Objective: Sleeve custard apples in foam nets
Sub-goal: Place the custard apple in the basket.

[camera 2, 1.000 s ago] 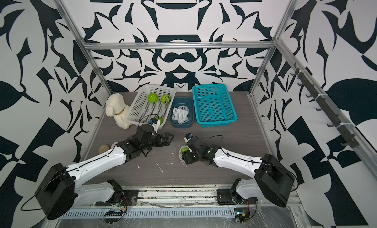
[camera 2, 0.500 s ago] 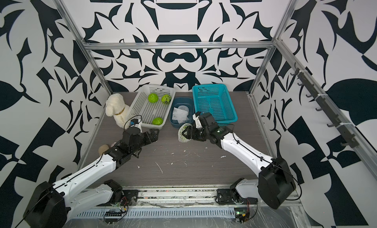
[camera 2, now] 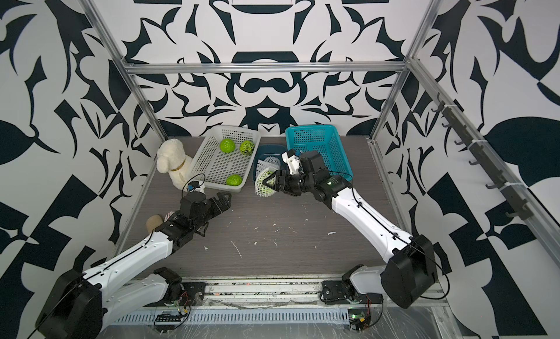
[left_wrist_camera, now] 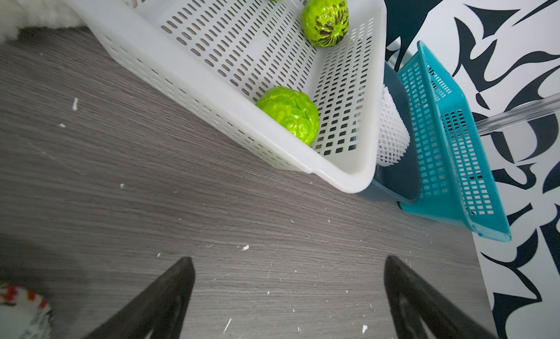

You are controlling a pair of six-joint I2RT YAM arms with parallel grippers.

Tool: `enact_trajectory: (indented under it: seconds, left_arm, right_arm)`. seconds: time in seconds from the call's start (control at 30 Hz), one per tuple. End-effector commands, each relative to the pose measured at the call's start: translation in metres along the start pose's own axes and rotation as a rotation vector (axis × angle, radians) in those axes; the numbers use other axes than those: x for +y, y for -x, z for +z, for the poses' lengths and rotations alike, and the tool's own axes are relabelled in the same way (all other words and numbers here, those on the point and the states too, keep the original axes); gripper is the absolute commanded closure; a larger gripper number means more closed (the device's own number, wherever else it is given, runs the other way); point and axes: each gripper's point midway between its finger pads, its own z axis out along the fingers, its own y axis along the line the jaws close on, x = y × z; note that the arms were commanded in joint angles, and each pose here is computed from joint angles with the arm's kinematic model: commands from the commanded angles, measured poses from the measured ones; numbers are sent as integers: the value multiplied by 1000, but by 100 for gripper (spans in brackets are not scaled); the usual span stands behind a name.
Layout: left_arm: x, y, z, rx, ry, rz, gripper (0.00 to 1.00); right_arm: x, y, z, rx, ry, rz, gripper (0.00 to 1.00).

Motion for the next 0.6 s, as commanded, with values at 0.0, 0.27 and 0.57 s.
enact_trajectory:
  seconds: [0.0,0.27,0.57]
  left_arm:
    - [1,-2,3,5,-5,-11,0]
    - [1,-3,5,9,-5,-11,0]
    - [1,-4,8,19,-1,-10,0]
  right_arm:
    - [34,18,-7,-28,100,-45,45]
    - [39,25,-8,-34,99,-65,46]
    - [64,23,-23,-19,161,-86,48]
